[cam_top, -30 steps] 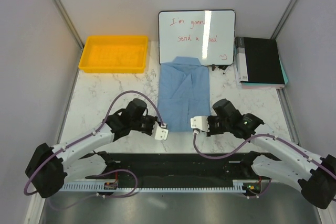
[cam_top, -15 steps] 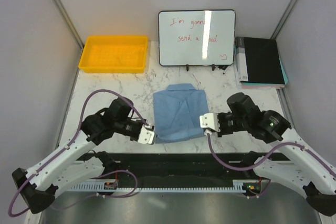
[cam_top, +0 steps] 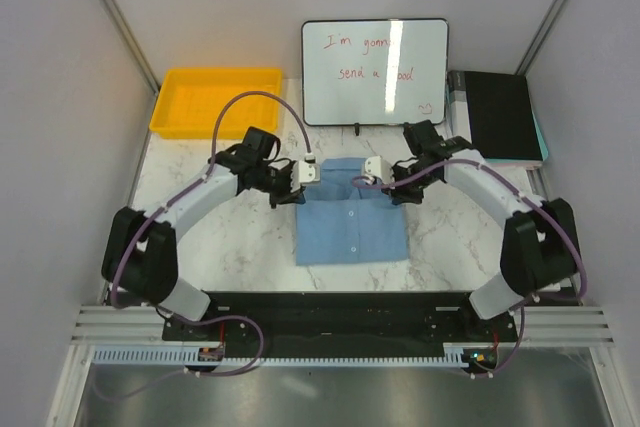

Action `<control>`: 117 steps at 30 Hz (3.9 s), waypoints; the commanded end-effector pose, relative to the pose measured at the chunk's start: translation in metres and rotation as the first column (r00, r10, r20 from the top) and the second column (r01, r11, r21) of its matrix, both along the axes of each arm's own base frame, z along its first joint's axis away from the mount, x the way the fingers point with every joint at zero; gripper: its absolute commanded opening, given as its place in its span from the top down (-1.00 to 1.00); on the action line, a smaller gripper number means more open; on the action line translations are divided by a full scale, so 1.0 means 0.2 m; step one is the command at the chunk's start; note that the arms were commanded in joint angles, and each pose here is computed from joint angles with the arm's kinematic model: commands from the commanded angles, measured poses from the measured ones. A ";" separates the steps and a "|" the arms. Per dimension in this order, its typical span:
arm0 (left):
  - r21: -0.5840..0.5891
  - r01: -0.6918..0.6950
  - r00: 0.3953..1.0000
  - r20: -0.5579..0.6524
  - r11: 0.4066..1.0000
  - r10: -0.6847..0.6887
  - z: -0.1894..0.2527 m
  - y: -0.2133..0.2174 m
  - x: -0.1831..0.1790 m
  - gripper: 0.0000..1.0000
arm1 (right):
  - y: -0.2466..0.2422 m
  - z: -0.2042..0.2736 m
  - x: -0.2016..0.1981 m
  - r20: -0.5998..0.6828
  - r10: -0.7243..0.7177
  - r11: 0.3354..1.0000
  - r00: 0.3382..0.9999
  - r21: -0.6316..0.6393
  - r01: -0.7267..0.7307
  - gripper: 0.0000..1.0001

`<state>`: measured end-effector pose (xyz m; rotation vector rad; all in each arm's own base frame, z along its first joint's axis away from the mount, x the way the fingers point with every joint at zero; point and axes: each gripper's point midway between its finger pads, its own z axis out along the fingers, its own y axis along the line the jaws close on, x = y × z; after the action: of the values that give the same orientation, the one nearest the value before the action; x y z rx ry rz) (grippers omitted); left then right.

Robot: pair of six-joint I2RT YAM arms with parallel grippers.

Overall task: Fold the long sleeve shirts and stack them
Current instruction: Fold the shirt

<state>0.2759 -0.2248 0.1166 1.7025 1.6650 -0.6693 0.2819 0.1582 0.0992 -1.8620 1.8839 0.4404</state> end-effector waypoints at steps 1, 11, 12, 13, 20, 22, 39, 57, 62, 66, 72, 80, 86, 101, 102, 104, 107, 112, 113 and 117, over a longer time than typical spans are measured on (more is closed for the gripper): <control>0.051 -0.058 0.998 0.011 0.997 0.058 -0.14 0.00 0.23 0.96 | 0.11 -0.06 0.21 -0.005 0.015 0.998 1.000 0.064 -0.015 1.00; 0.222 -0.037 0.999 0.030 0.974 0.031 -0.37 0.03 0.23 0.96 | 0.09 -0.34 -0.02 -0.246 -0.072 0.996 0.967 0.028 0.081 1.00; 0.235 -0.017 1.000 0.007 0.972 0.015 -0.41 0.05 0.15 0.96 | 0.08 -0.34 -0.07 -0.251 -0.067 0.997 0.966 0.028 0.076 1.00; 0.238 -0.009 1.000 0.001 0.971 0.009 -0.41 0.06 0.11 0.96 | 0.07 -0.34 -0.10 -0.246 -0.058 0.997 0.968 0.029 0.067 1.00; 0.152 0.015 0.991 -0.130 0.988 0.004 -0.26 0.09 -0.22 0.96 | 0.10 -0.19 -0.42 -0.218 0.021 0.998 0.976 0.066 -0.007 0.62; 0.106 0.042 0.988 -0.154 0.993 -0.025 -0.18 0.07 -0.28 0.52 | 0.09 -0.12 -0.47 -0.256 -0.004 0.997 0.967 0.072 0.023 0.18; -0.107 0.227 0.952 -0.184 0.968 -0.244 -0.01 -0.36 -0.31 -0.34 | 0.42 -0.01 0.43 -0.695 -0.392 0.757 0.603 0.129 0.641 -0.01; -0.007 0.271 0.913 -0.314 0.963 -0.259 -0.29 -0.45 -0.31 -0.25 | 0.56 -0.34 0.41 -0.709 -0.410 0.805 0.574 0.015 0.593 -0.04; 0.014 0.292 0.903 -0.333 0.956 -0.271 -0.31 -0.45 -0.32 -0.08 | 0.56 -0.36 0.39 -0.707 -0.414 0.810 0.573 0.001 0.586 0.09; 0.019 0.304 0.898 -0.341 0.953 -0.280 -0.30 -0.43 -0.34 0.37 | 0.55 -0.37 0.36 -0.712 -0.409 0.817 0.570 -0.007 0.577 0.21; -0.025 0.313 0.911 -0.275 0.950 -0.307 -0.14 -0.44 -0.37 0.97 | 0.56 -0.36 0.33 -0.726 -0.392 0.824 0.565 -0.004 0.566 0.54; -0.002 0.282 0.943 -0.185 0.959 -0.277 -0.02 -0.46 -0.30 0.96 | 0.55 -0.39 0.26 -0.735 -0.380 0.838 0.562 -0.017 0.545 0.81; 0.033 0.274 0.955 -0.128 0.961 -0.268 -0.03 -0.51 -0.17 0.97 | 0.56 -0.38 0.24 -0.736 -0.366 0.845 0.569 -0.006 0.535 0.85; 0.067 0.188 0.978 0.083 0.980 -0.193 -0.08 -0.60 0.18 0.96 | 0.55 -0.36 0.22 -0.746 -0.343 0.854 0.571 0.004 0.519 0.88; 0.056 0.175 0.977 0.110 0.983 -0.180 -0.09 -0.61 0.22 0.97 | 0.55 -0.36 0.22 -0.748 -0.341 0.855 0.570 0.006 0.519 0.88; 0.044 0.161 0.977 0.134 0.986 -0.165 -0.07 -0.61 0.25 0.96 | 0.56 -0.36 0.21 -0.749 -0.339 0.856 0.569 0.006 0.518 0.88; 0.035 0.161 0.973 0.162 0.986 -0.165 -0.07 -0.62 0.27 0.97 | 0.55 -0.36 0.21 -0.751 -0.337 0.857 0.567 0.005 0.515 0.88; 0.030 0.154 0.965 0.211 0.988 -0.157 -0.09 -0.63 0.32 0.96 | 0.56 -0.35 0.21 -0.750 -0.326 0.861 0.575 0.016 0.508 0.88; 0.027 0.153 0.965 0.210 0.988 -0.155 -0.10 -0.63 0.32 0.97 | 0.55 -0.35 0.21 -0.751 -0.327 0.860 0.574 0.014 0.509 0.88; 0.010 0.168 0.964 0.209 0.986 -0.166 -0.09 -0.64 0.30 0.97 | 0.56 -0.35 0.22 -0.751 -0.323 0.860 0.575 0.020 0.509 0.89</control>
<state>0.3222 -0.3436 0.0891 1.8755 1.4803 -0.5928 0.3305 0.2658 0.0178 -1.0098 2.5808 1.2883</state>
